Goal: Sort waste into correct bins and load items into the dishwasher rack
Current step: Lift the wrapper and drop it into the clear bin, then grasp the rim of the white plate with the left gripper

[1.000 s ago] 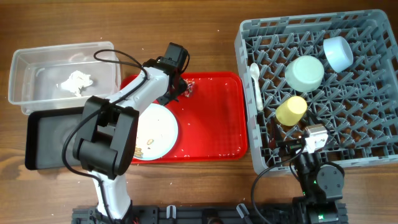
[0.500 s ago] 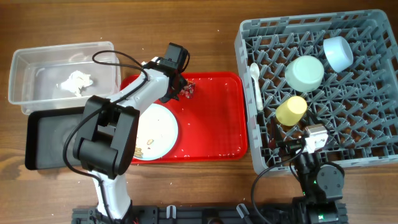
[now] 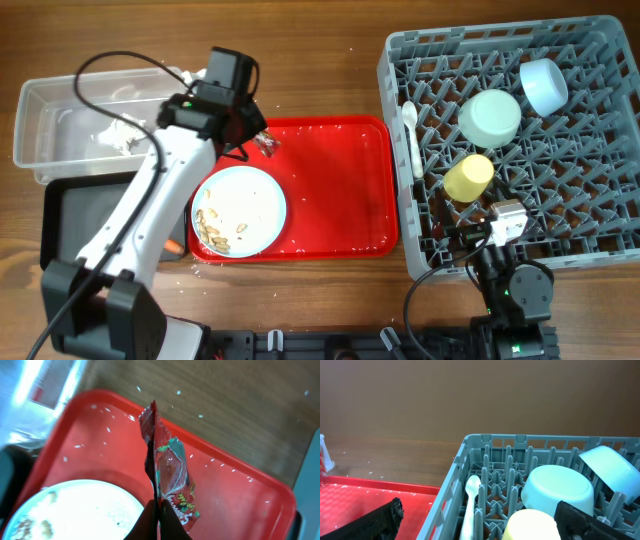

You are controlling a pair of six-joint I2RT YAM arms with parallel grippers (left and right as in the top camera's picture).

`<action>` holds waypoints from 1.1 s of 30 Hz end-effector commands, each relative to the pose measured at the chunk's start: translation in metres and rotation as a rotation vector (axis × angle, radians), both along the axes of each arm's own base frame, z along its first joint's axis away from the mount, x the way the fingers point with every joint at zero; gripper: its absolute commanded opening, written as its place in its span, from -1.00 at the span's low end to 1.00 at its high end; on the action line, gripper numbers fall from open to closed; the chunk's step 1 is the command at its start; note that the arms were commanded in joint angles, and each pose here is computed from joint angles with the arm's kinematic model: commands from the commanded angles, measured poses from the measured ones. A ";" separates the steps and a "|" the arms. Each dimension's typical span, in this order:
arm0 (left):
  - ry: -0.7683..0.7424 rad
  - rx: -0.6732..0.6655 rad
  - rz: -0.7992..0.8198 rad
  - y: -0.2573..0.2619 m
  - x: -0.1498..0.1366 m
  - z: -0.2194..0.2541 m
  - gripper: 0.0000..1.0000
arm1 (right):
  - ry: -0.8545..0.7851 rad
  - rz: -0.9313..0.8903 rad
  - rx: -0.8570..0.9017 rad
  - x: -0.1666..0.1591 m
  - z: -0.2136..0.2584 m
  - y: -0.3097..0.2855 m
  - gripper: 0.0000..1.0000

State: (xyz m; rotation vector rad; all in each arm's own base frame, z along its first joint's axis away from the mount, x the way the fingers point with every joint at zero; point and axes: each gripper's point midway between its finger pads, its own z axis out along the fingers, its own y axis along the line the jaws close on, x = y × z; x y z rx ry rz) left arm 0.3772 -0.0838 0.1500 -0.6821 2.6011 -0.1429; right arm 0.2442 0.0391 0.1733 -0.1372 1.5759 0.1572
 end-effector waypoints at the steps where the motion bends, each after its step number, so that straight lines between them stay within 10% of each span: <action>1: 0.045 0.036 0.037 0.027 -0.015 0.005 -0.92 | -0.013 0.008 -0.011 -0.001 0.002 0.001 0.99; 8: -0.013 0.024 0.261 0.109 -0.064 0.061 -0.92 | -0.013 0.008 -0.011 -0.001 0.002 0.001 1.00; 15: -0.178 0.028 0.517 0.209 -0.012 0.044 -0.92 | -0.013 0.008 -0.011 -0.001 0.002 0.001 0.99; 18: -0.153 0.023 0.526 0.219 0.010 0.015 0.19 | -0.013 0.008 -0.011 -0.001 0.002 0.001 0.99; 26: -0.090 -0.015 0.182 0.128 -0.027 0.063 0.28 | -0.013 0.008 -0.011 -0.001 0.002 0.001 1.00; 33: 0.164 0.063 -0.262 -0.009 -0.078 -0.001 0.11 | -0.013 0.009 -0.011 -0.001 0.002 0.001 1.00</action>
